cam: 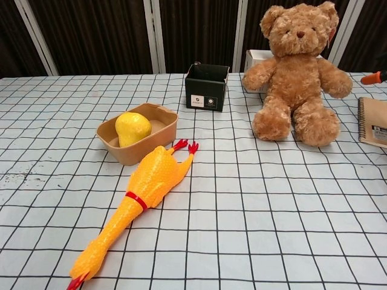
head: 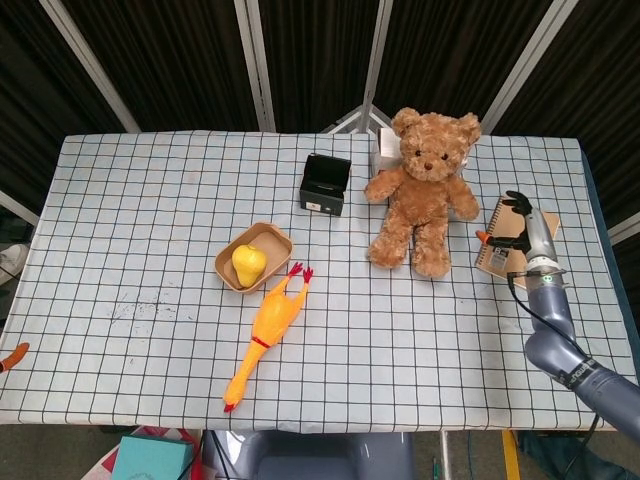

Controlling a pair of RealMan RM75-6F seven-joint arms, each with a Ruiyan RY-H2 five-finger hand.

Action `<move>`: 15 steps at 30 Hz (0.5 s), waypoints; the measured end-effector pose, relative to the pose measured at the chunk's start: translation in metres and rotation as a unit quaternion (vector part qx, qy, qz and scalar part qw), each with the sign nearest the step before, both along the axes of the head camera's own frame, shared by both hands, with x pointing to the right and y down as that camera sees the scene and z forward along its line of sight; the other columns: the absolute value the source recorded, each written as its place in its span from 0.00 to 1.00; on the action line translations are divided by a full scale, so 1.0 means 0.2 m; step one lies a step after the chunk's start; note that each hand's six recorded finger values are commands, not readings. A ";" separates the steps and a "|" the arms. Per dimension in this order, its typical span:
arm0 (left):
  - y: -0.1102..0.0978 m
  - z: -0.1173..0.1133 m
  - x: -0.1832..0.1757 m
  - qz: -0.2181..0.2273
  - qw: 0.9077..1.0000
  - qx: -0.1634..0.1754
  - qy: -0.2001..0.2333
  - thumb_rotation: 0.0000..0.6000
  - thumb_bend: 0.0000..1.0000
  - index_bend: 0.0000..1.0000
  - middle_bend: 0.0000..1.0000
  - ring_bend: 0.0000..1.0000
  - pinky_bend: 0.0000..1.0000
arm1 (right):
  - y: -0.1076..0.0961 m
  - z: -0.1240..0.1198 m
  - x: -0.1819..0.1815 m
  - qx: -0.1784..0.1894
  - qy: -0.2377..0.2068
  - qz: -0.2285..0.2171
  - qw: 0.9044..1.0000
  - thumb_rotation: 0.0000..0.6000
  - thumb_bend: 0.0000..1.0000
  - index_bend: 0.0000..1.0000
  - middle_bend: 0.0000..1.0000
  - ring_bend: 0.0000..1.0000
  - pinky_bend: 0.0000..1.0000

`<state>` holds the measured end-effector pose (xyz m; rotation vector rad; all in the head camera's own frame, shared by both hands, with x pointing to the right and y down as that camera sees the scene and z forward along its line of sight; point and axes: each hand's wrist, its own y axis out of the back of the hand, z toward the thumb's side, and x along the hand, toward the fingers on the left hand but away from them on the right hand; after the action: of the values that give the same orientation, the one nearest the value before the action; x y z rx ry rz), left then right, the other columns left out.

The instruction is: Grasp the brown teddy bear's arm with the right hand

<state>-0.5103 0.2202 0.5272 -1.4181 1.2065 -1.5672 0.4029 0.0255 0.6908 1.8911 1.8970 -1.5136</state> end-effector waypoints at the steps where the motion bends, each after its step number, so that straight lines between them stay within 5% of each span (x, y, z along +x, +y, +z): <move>1: 0.00 0.00 0.00 -0.001 1.000 -0.001 -0.001 1.00 0.27 0.23 0.00 0.00 0.14 | -0.01 0.02 -0.01 -0.002 0.004 0.001 1.000 1.00 0.20 0.19 0.23 0.16 0.00; 15: -0.02 0.04 -0.01 -0.008 1.000 -0.013 -0.015 1.00 0.27 0.23 0.00 0.00 0.13 | -0.11 0.17 -0.08 -0.018 0.046 0.002 0.999 1.00 0.20 0.31 0.29 0.19 0.00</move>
<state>-0.5123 0.2172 0.5355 -1.3992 1.1865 -1.6146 0.3877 0.0030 0.7241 1.8317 1.8953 -1.6483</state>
